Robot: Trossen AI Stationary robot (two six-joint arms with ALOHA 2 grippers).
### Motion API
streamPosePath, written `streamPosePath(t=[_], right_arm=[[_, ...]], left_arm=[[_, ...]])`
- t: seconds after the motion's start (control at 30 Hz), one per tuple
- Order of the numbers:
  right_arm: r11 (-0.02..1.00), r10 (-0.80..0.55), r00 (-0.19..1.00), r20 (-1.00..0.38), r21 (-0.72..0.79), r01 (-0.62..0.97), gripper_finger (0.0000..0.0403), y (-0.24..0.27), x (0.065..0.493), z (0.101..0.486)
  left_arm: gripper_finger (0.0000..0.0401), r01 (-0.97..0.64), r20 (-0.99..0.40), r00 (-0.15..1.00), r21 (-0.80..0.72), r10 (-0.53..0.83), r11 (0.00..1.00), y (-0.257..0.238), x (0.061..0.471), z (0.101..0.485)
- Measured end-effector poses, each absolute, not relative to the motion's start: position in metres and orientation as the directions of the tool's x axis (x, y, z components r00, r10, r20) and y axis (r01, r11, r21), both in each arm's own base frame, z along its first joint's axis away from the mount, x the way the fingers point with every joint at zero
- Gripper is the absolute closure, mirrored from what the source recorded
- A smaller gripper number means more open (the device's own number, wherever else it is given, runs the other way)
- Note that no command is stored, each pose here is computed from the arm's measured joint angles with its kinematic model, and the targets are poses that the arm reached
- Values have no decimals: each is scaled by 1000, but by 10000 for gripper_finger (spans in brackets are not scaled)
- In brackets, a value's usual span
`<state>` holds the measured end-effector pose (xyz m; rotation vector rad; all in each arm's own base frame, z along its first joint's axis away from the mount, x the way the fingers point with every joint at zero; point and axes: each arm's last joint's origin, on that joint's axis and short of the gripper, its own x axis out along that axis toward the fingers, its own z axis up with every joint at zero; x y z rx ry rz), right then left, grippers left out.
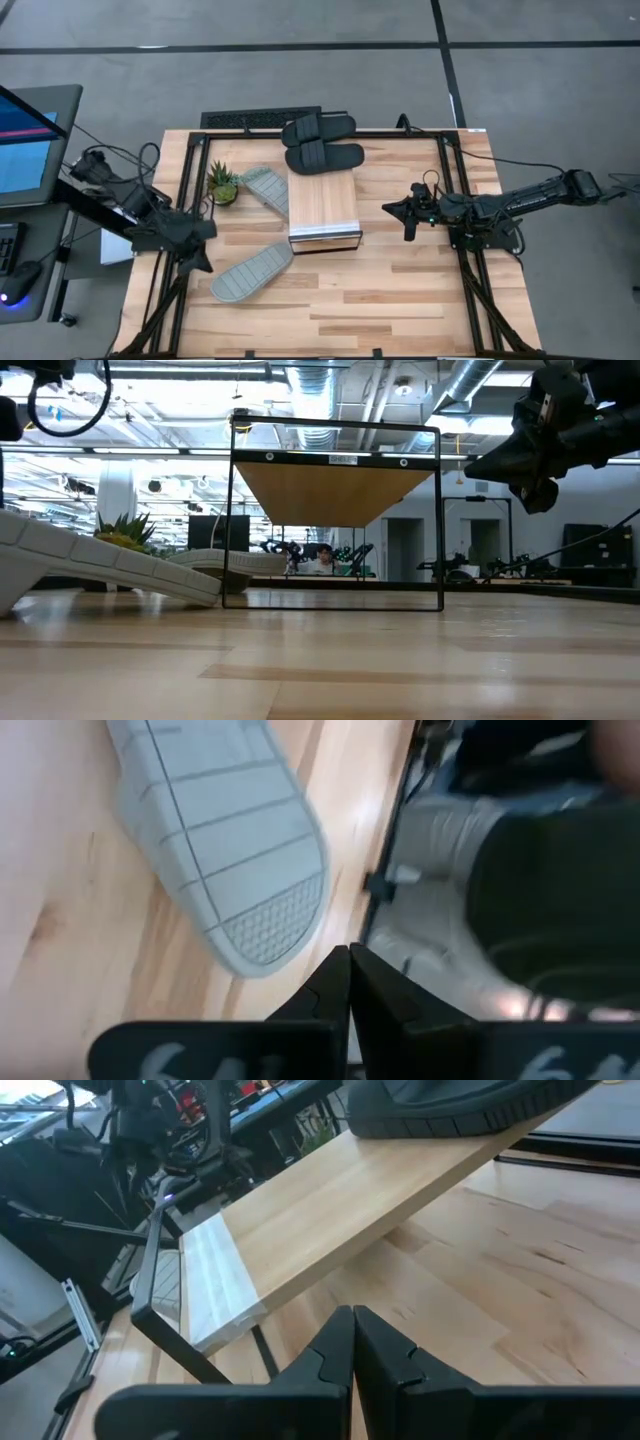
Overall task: Pick and place slides into the shelf
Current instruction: Put the bottom gray slide on the shelf
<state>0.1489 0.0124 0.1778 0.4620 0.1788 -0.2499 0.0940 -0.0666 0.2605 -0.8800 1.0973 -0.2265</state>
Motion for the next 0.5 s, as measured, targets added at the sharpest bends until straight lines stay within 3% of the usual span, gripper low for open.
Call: streamPosePath(t=[0.2, 0.5], right_arm=[[866, -197, 954, -226, 416, 278, 403, 12, 149, 178], [866, -197, 954, -226, 416, 277, 403, 12, 149, 178]], left_arm=[[401, -178, -735, 375, -655, -564, 735, -80, 101, 251], [401, -323, -797, 269, -603, -540, 730, -91, 112, 238]])
